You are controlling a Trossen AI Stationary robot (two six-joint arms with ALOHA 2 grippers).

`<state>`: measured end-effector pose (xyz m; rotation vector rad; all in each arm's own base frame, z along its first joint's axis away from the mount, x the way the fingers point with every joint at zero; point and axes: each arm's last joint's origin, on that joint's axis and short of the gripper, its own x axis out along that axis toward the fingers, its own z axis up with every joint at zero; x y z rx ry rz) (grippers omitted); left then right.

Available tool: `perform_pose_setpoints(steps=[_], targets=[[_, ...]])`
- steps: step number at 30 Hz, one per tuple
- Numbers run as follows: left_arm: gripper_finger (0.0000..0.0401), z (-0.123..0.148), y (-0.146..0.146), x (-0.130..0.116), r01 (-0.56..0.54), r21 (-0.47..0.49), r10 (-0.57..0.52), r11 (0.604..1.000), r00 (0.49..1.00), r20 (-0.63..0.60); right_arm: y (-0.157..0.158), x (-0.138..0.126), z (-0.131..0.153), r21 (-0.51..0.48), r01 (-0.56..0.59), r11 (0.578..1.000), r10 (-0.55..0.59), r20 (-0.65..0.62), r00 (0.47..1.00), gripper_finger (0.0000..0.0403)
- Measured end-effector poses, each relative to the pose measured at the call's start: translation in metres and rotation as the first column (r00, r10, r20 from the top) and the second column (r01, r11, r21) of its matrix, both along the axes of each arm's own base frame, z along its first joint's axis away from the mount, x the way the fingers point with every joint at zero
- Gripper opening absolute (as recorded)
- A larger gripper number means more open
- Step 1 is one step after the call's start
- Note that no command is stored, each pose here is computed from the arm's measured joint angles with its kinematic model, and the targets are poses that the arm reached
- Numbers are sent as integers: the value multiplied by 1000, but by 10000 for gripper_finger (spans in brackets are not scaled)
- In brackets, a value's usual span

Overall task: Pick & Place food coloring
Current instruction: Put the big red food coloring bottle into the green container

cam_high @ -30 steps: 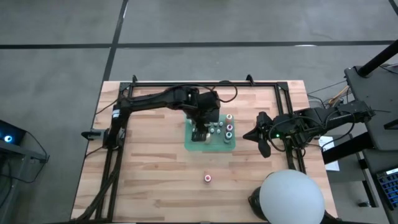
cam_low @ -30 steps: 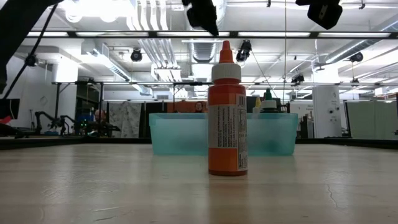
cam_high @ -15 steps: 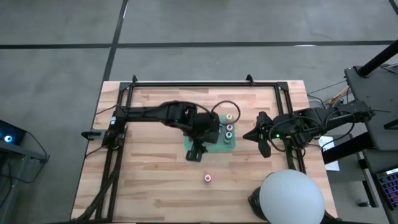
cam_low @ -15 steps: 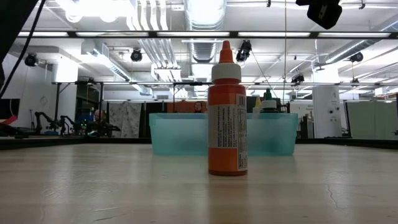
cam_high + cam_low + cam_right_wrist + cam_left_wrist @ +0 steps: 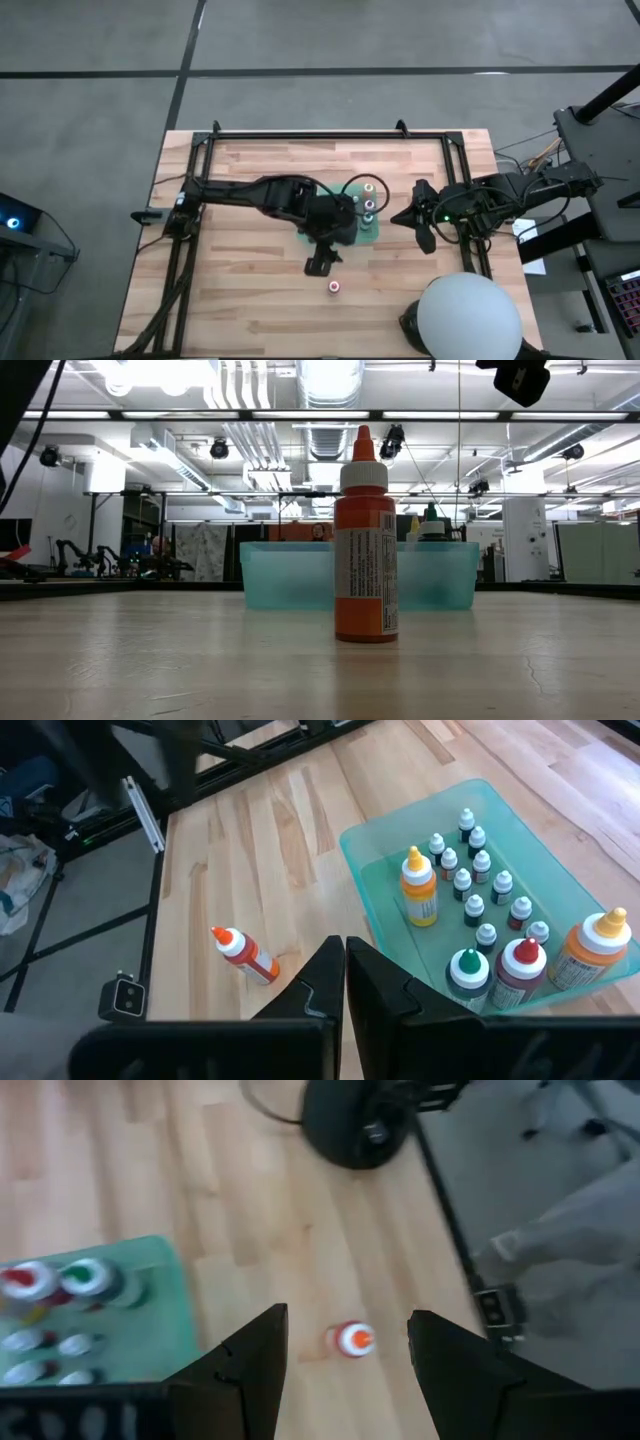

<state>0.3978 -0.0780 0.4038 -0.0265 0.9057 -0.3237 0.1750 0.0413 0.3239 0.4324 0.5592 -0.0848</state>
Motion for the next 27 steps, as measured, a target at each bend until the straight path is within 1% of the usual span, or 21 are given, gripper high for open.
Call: perform_pose_setpoints(steps=[2, 4, 9, 12, 19, 22, 27], targets=[[179, 1, -6, -1, 30, -23, -29, 999, 1000, 5, 0, 0, 0, 0, 0, 1000, 0, 0, 1000, 8], [179, 1, -12, -1, 52, -26, -51, 998, 999, 16, 0, 0, 0, 0, -1, 1000, 1, 0, 1000, 8], [179, 1, -27, -4, 133, 4, -133, 991, 991, 33, 0, 0, 0, 1, 1, 1000, -1, 0, 1000, 8], [179, -5, -35, -2, 158, 8, -158, 987, 986, 43, 0, 0, 0, 2, 2, 1000, -2, 0, 1000, 8], [179, -29, -53, 0, 214, 27, -215, 976, 977, -1, 0, 0, 0, 2, 2, 1000, -2, -1, 1000, 8], [179, -42, -55, 3, 234, 40, -233, 971, 972, -21, 0, 0, 0, 2, 2, 1000, -2, -2, 1000, 8], [179, -62, -57, 9, 265, 67, -265, 962, 964, -17, 0, -2, -3, -6, 3, 1000, -3, -32, 999, 8]])
